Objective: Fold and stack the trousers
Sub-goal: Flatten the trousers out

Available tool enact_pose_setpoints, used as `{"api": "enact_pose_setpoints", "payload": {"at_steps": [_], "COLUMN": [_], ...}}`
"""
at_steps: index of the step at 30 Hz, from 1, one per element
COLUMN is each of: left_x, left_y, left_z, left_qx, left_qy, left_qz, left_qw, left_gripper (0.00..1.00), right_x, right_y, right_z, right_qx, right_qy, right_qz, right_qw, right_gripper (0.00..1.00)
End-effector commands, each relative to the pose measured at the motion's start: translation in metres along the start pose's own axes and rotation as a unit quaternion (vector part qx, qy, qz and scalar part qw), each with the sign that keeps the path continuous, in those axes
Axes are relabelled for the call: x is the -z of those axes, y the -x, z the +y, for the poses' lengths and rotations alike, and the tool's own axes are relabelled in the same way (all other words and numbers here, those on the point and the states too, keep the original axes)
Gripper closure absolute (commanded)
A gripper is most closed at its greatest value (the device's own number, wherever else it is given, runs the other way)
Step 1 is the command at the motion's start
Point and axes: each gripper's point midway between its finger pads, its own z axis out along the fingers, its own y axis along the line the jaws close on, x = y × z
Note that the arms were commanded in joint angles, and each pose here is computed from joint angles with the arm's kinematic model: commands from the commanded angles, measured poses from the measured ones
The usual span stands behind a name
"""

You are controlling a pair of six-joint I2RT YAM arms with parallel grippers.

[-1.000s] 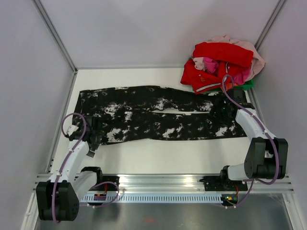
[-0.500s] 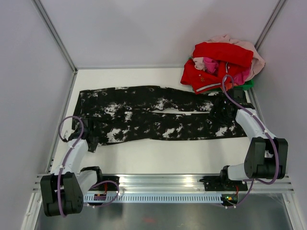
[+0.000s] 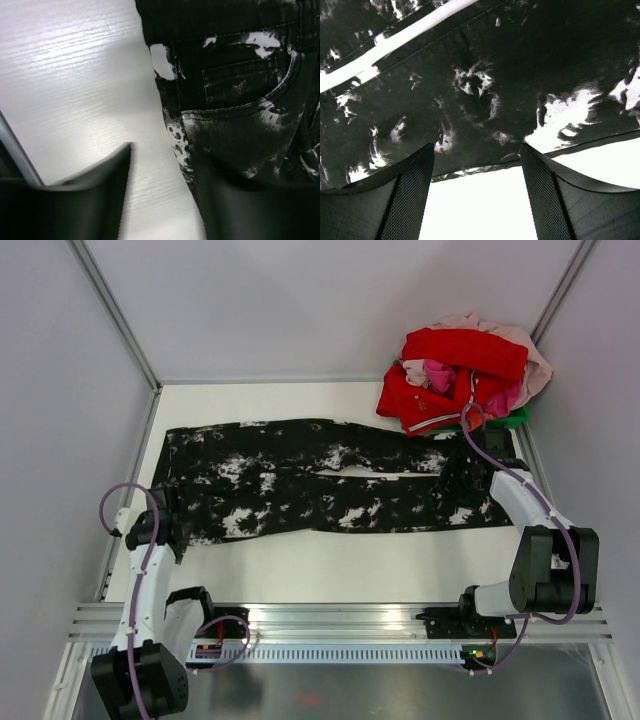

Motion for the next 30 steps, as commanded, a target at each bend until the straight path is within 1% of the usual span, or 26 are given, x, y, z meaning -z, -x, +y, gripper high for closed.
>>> {"api": "enact_pose_setpoints", "payload": {"at_steps": [1, 2, 3, 5, 7, 10, 13, 16, 17, 18, 20, 21, 22, 23, 24, 26, 27, 28, 30], "left_x": [-0.006, -0.009, -0.010, -0.012, -0.015, -0.028, -0.042, -0.051, -0.053, -0.055, -0.057, -0.058, -0.057, -0.054, -0.051, -0.039, -0.033, -0.022, -0.014], "left_y": [-0.010, -0.012, -0.013, -0.012, -0.017, -0.028, -0.045, -0.056, -0.057, -0.057, -0.058, -0.057, -0.057, -0.053, -0.052, -0.037, -0.032, -0.019, -0.006], "left_z": [-0.021, -0.024, -0.028, -0.045, -0.055, -0.057, -0.046, -0.038, -0.037, -0.035, -0.033, -0.030, -0.030, -0.032, -0.026, -0.032, -0.023, -0.029, -0.021], "left_qx": [-0.019, -0.033, -0.036, -0.040, -0.040, -0.035, -0.034, -0.034, -0.034, -0.036, -0.036, -0.036, -0.034, -0.032, -0.036, -0.035, -0.043, -0.040, -0.046], "left_qy": [-0.057, -0.059, -0.067, -0.096, -0.110, -0.100, -0.071, -0.053, -0.048, -0.043, -0.033, -0.025, -0.023, -0.023, -0.008, -0.017, 0.001, -0.009, 0.010], "left_qz": [0.022, 0.026, 0.031, 0.030, 0.045, 0.063, 0.090, 0.104, 0.106, 0.106, 0.107, 0.107, 0.107, 0.105, 0.106, 0.090, 0.082, 0.065, 0.043], "left_qw": [0.998, 0.997, 0.997, 0.994, 0.992, 0.992, 0.993, 0.993, 0.993, 0.993, 0.993, 0.993, 0.993, 0.994, 0.994, 0.995, 0.996, 0.997, 0.998], "left_gripper": [0.32, 0.03, 0.00, 0.00, 0.00, 0.00, 0.03, 0.17, 0.24, 0.29, 0.51, 0.64, 0.85, 0.94, 0.98, 0.98, 0.98, 0.98, 0.98], "right_x": [0.006, 0.006, 0.007, 0.006, 0.005, 0.003, 0.003, 0.003, 0.003, 0.003, 0.002, 0.002, 0.001, 0.002, 0.002, 0.003, 0.003, 0.003, 0.001], "right_y": [0.009, 0.009, 0.010, 0.009, 0.008, 0.006, 0.006, 0.009, 0.010, 0.009, 0.010, 0.009, 0.009, 0.010, 0.009, 0.008, 0.006, 0.006, 0.002], "right_z": [0.005, 0.005, 0.006, 0.007, 0.006, 0.004, 0.003, 0.003, 0.003, 0.003, 0.004, 0.004, 0.003, 0.004, 0.003, 0.002, 0.001, -0.001, -0.003], "right_qx": [0.007, 0.007, 0.007, 0.006, 0.004, 0.002, 0.002, 0.003, 0.003, 0.002, 0.001, -0.001, -0.001, -0.001, 0.000, 0.002, 0.003, 0.002, 0.002], "right_qy": [0.006, 0.006, 0.008, 0.009, 0.009, 0.008, 0.004, 0.000, 0.000, 0.000, 0.000, 0.000, -0.001, -0.001, -0.002, -0.004, -0.007, -0.010, -0.012], "right_qz": [-0.019, -0.019, -0.021, -0.019, -0.018, -0.016, -0.016, -0.018, -0.019, -0.018, -0.017, -0.016, -0.014, -0.015, -0.013, -0.013, -0.012, -0.011, -0.007], "right_qw": [1.000, 1.000, 1.000, 1.000, 1.000, 1.000, 1.000, 1.000, 1.000, 1.000, 1.000, 1.000, 1.000, 1.000, 1.000, 1.000, 1.000, 1.000, 1.000], "right_gripper": [0.24, 0.24, 0.23, 0.23, 0.23, 0.23, 0.23, 0.23, 0.23, 0.23, 0.23, 0.23, 0.23, 0.23, 0.23, 0.23, 0.23, 0.23, 0.22]}}
